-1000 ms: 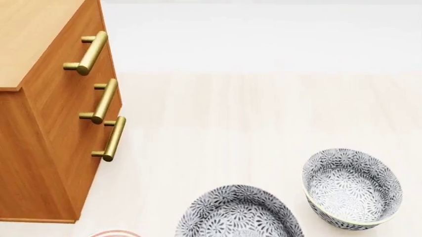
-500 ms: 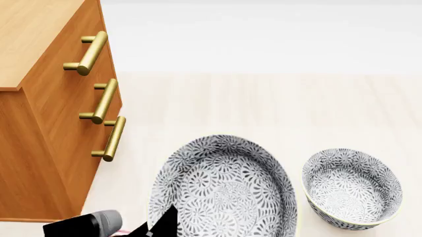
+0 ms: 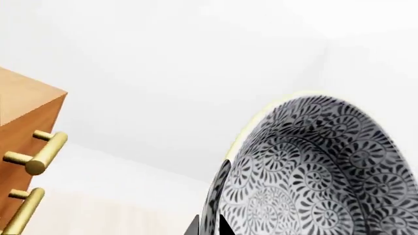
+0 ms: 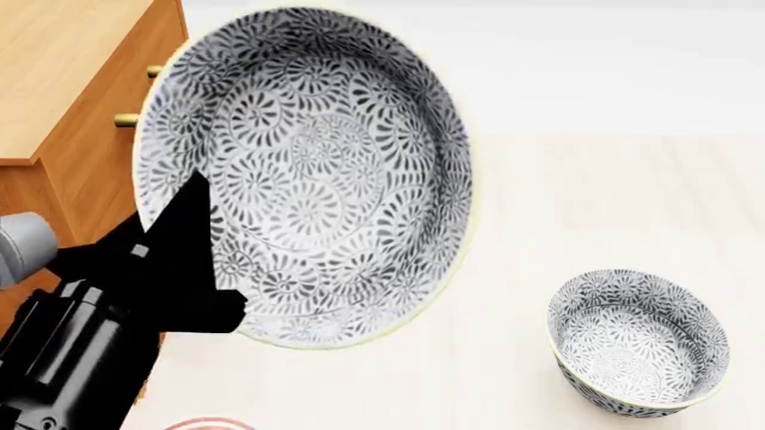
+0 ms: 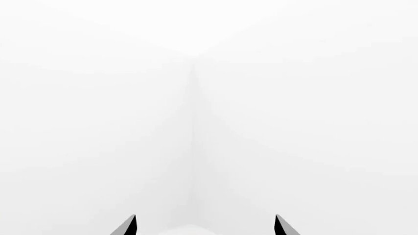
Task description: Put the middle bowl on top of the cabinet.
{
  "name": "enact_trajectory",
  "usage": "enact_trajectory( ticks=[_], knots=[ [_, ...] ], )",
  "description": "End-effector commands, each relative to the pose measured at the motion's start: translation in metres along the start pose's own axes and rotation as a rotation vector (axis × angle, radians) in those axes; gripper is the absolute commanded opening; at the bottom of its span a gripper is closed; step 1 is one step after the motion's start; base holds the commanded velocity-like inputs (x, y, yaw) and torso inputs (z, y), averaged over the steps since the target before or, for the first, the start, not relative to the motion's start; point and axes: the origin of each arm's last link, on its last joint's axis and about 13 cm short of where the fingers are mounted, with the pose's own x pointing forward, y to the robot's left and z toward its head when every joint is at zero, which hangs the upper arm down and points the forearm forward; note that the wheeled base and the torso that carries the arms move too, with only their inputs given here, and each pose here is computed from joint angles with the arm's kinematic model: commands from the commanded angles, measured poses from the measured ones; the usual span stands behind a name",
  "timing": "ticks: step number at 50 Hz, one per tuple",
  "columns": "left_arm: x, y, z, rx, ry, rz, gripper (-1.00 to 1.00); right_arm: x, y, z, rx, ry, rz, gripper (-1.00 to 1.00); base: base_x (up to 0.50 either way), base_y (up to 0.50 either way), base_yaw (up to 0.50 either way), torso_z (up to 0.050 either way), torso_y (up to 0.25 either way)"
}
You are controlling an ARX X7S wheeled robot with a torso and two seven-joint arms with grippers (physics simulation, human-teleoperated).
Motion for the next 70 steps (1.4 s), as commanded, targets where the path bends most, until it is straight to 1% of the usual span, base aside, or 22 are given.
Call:
enact_trajectory(
  ticks=[1,10,13,19,24,25,27,29,33,37,38,39,41,43,48,50,51,53,58,62,63,70],
  knots=[
    [0.004,-0.013,0.045,0.074,-0.098,-0.082,-1.00,-0.001,0.006,0.001,0.001,-0.002,-0.001,1.00,0.00,0.00,0.00,0.011,0.000],
    [0.003,-0.032,0.085,0.087,-0.068,-0.119,-1.00,-0.002,0.010,0.006,0.001,-0.002,0.003,1.00,0.00,0.00,0.00,0.000,0.000],
    [0.005,-0.040,0.101,0.052,-0.039,-0.119,-1.00,-0.002,0.012,0.007,0.001,0.000,0.006,1.00,0.00,0.00,0.00,0.000,0.000],
    [0.022,-0.048,0.133,-0.011,0.019,-0.031,-1.00,-0.003,0.012,0.011,0.004,-0.001,0.003,1.00,0.00,0.00,0.00,0.000,0.000],
    [0.044,-0.050,0.152,-0.024,0.013,0.106,-1.00,-0.002,0.014,0.011,0.002,0.001,0.010,1.00,0.00,0.00,0.00,0.000,0.000],
    [0.049,-0.050,0.156,-0.021,0.013,0.161,-1.00,-0.002,0.013,0.011,0.002,0.000,0.009,1.00,0.00,0.00,0.00,0.000,0.000],
    [0.052,-0.051,0.161,-0.031,0.018,0.194,-1.00,-0.002,0.012,0.012,0.003,0.000,0.006,1.00,0.00,0.00,0.00,0.000,0.000],
    [0.061,-0.053,0.169,-0.020,0.029,0.326,-1.00,-0.002,0.011,0.011,0.004,0.001,0.004,1.00,0.00,0.00,0.00,0.000,0.000],
    [0.074,-0.053,0.180,-0.030,0.080,0.465,-1.00,-0.003,0.010,0.012,0.004,0.000,0.003,1.00,0.00,0.00,0.00,0.000,0.000],
    [0.090,-0.049,0.194,-0.092,0.097,0.580,-1.00,-0.003,0.009,0.013,0.006,-0.003,-0.003,1.00,0.00,0.00,0.00,0.000,0.000],
    [0.092,-0.048,0.195,-0.074,0.117,0.614,-1.00,-0.003,0.009,0.012,0.005,-0.003,-0.003,1.00,0.00,0.00,0.00,0.000,0.000],
    [0.095,-0.049,0.197,-0.108,0.119,0.626,-1.00,-0.003,0.009,0.012,0.006,-0.002,-0.002,1.00,0.00,0.00,0.00,0.000,0.000],
    [0.099,-0.047,0.199,-0.104,0.116,0.653,-1.00,-0.003,0.009,0.012,0.006,-0.002,-0.004,1.00,0.00,0.00,0.00,0.000,0.000],
    [0.106,-0.045,0.202,-0.162,0.156,0.644,-1.00,-0.002,0.007,0.011,0.008,0.002,-0.015,1.00,0.00,0.00,0.00,0.000,0.000],
    [0.128,-0.031,0.205,-0.240,0.186,0.762,-1.00,-0.002,0.008,0.011,0.008,0.005,-0.021,1.00,0.00,0.00,0.00,0.000,0.000],
    [0.134,-0.027,0.206,-0.253,0.188,0.792,-1.00,-0.002,0.008,0.011,0.006,0.005,-0.020,1.00,0.00,0.00,0.00,0.000,0.000],
    [0.139,-0.023,0.205,-0.239,0.144,0.814,-1.00,-0.002,0.008,0.011,0.006,0.005,-0.021,1.00,0.00,0.00,0.00,0.000,0.000],
    [0.145,-0.018,0.206,-0.281,0.168,0.849,-1.00,-0.002,0.008,0.011,0.006,0.004,-0.023,1.00,0.00,0.00,0.00,0.000,0.000],
    [0.161,-0.003,0.207,-0.305,0.163,0.984,-1.00,-0.002,0.008,0.011,0.003,0.002,-0.027,1.00,0.00,0.00,0.00,0.000,0.000],
    [0.169,0.007,0.204,-0.288,0.152,1.058,-1.00,-0.003,0.008,0.012,0.000,0.000,-0.025,1.00,0.00,0.00,0.00,0.000,0.000],
    [0.172,0.011,0.204,-0.261,0.141,1.083,-1.00,-0.003,0.008,0.012,0.000,-0.001,-0.023,1.00,0.00,0.00,0.00,0.000,0.000],
    [0.181,0.024,0.204,-0.260,0.135,1.152,-1.00,-0.004,0.006,0.014,0.000,-0.003,-0.025,1.00,0.00,0.00,0.00,0.000,0.000]
  ],
)
